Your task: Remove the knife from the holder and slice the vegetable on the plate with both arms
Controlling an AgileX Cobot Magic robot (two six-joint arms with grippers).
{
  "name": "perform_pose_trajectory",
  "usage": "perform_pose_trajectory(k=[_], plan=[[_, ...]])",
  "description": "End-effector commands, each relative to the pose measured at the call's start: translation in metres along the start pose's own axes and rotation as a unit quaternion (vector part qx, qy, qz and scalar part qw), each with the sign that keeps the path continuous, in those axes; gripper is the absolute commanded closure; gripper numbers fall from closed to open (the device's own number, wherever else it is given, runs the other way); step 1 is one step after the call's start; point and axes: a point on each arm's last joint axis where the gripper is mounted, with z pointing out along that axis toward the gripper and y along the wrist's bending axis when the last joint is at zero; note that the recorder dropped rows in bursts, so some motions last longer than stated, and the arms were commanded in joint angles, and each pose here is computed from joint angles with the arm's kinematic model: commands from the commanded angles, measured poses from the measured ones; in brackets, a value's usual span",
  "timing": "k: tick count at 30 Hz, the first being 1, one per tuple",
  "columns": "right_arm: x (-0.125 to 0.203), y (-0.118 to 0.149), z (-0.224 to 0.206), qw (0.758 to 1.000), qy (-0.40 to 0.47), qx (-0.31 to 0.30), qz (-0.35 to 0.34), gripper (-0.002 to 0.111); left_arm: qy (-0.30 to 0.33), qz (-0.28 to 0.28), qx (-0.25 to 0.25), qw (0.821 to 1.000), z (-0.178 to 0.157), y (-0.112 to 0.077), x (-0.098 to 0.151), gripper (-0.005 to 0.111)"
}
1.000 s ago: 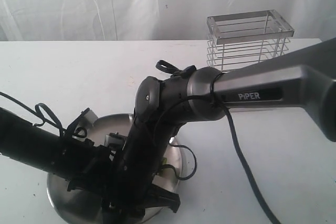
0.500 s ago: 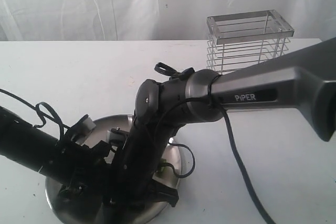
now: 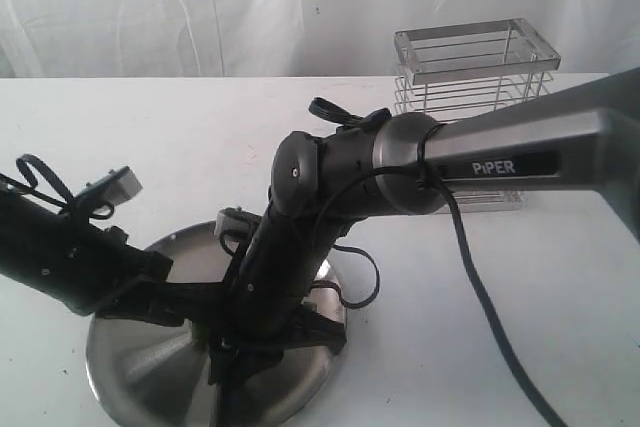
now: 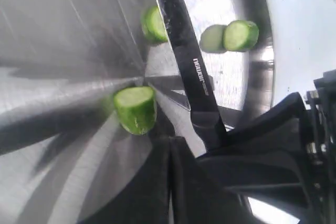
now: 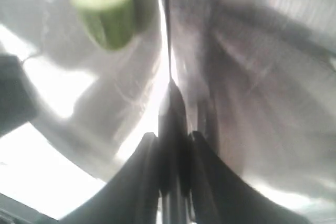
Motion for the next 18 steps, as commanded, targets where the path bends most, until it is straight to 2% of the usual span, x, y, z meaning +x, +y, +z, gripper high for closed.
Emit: perform_pose_trajectory(k=[1, 6, 9, 14, 16, 18], plan=[[-0.002, 0.003, -0.01, 1.0, -0.018, -0.009, -0.004, 0.108, -0.037, 0.019, -0.008, 0.999, -0.024, -0.004, -0.004, 0.107], [-0.003, 0.003, -0.024, 0.999, -0.033, -0.013, -0.019, 0.108, -0.105, 0.031, -0.039, 0.993, -0.053, -0.008, -0.008, 0.107], [-0.005, -0.001, -0.047, 0.999, -0.034, -0.022, -0.033, 0.108, -0.143, 0.039, -0.046, 0.988, -0.073, -0.014, -0.007, 0.107], [-0.001, -0.019, -0.088, 0.992, 0.0, -0.008, -0.126, 0.108, -0.202, 0.037, -0.043, 0.978, -0.09, -0.028, -0.009, 0.107], [-0.002, -0.024, -0.097, 0.99, -0.012, 0.01, -0.138, 0.108, -0.237, -0.013, -0.064, 0.969, -0.096, -0.025, -0.008, 0.107], [-0.003, -0.024, -0.099, 0.989, -0.02, 0.013, -0.143, 0.108, -0.289, -0.068, -0.083, 0.951, -0.108, -0.025, -0.001, 0.107]])
